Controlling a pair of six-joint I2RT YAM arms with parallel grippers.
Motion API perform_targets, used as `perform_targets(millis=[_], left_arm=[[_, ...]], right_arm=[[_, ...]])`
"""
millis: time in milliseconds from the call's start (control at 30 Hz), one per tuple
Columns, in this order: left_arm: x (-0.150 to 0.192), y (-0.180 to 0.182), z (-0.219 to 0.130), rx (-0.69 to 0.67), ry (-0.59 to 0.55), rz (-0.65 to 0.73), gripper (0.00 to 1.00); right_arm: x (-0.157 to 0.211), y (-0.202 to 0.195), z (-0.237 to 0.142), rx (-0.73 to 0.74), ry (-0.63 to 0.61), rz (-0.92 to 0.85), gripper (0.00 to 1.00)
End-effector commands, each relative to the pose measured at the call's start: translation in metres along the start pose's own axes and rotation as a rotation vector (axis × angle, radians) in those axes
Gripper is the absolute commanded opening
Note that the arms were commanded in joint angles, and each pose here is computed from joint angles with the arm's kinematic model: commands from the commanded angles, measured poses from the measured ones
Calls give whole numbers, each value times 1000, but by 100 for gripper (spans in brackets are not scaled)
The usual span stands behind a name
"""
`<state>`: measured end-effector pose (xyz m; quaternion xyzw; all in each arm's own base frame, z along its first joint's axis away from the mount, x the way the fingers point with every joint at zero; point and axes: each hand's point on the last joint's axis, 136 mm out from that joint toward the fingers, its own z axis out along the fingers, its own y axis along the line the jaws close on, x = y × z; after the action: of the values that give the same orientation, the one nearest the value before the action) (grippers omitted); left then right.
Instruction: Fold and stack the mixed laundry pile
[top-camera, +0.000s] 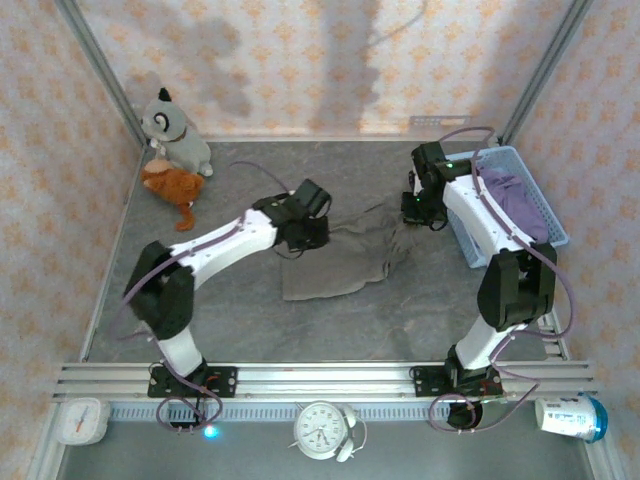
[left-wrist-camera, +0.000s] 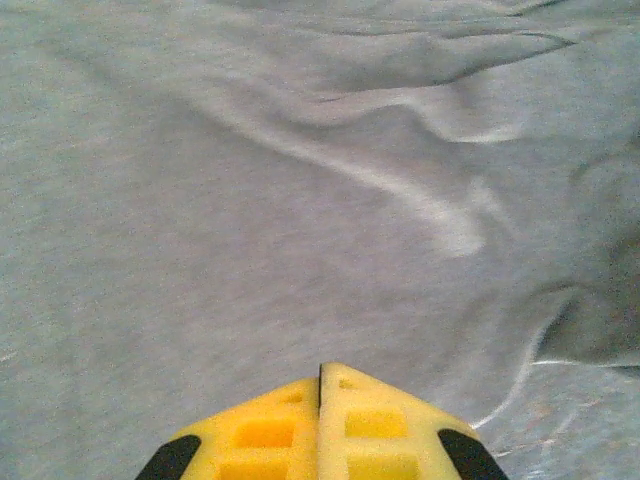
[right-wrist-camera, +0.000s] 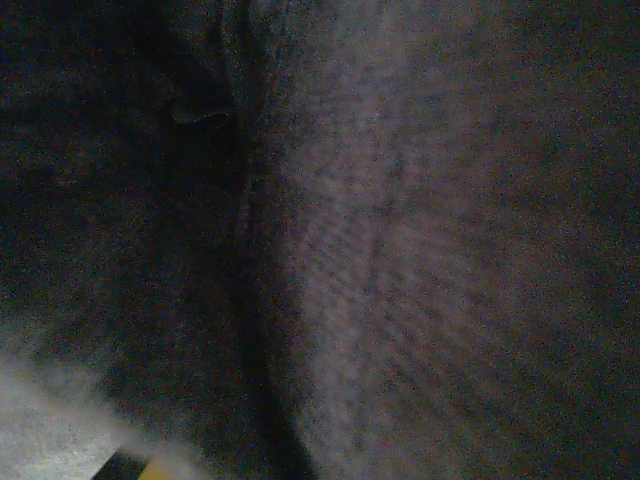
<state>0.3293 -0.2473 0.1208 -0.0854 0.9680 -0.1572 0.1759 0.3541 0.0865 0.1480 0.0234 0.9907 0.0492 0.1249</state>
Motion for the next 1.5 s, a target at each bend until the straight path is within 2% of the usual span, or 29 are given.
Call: perform_targets(millis=[0, 133, 500, 600, 900, 1233, 1400, 1467], left_arm=[[28, 53, 16, -138, 48, -4, 0], [45, 74, 25, -169, 69, -13, 0], [62, 92, 65, -225, 117, -24, 0], [65, 93, 72, -224, 128, -33, 0], [68, 95, 77, -222, 132, -47, 0], [75, 101, 78, -239, 147, -43, 0], [77, 105, 77, -248, 146, -41, 0], [75, 106, 75, -252, 136, -42, 0]], right_arm=[[-2, -9, -6, 59, 0, -27, 0], [-1, -9, -5, 75, -1, -34, 0], [1, 18, -4, 78, -11, -72, 0], [4, 38, -5, 74, -21, -90, 0], [18, 117, -19, -105, -52, -98, 0], [35, 185, -1, -249, 13, -97, 1], [43, 210, 8, -302, 65, -128, 7], [46, 222, 5, -361, 83, -137, 22]])
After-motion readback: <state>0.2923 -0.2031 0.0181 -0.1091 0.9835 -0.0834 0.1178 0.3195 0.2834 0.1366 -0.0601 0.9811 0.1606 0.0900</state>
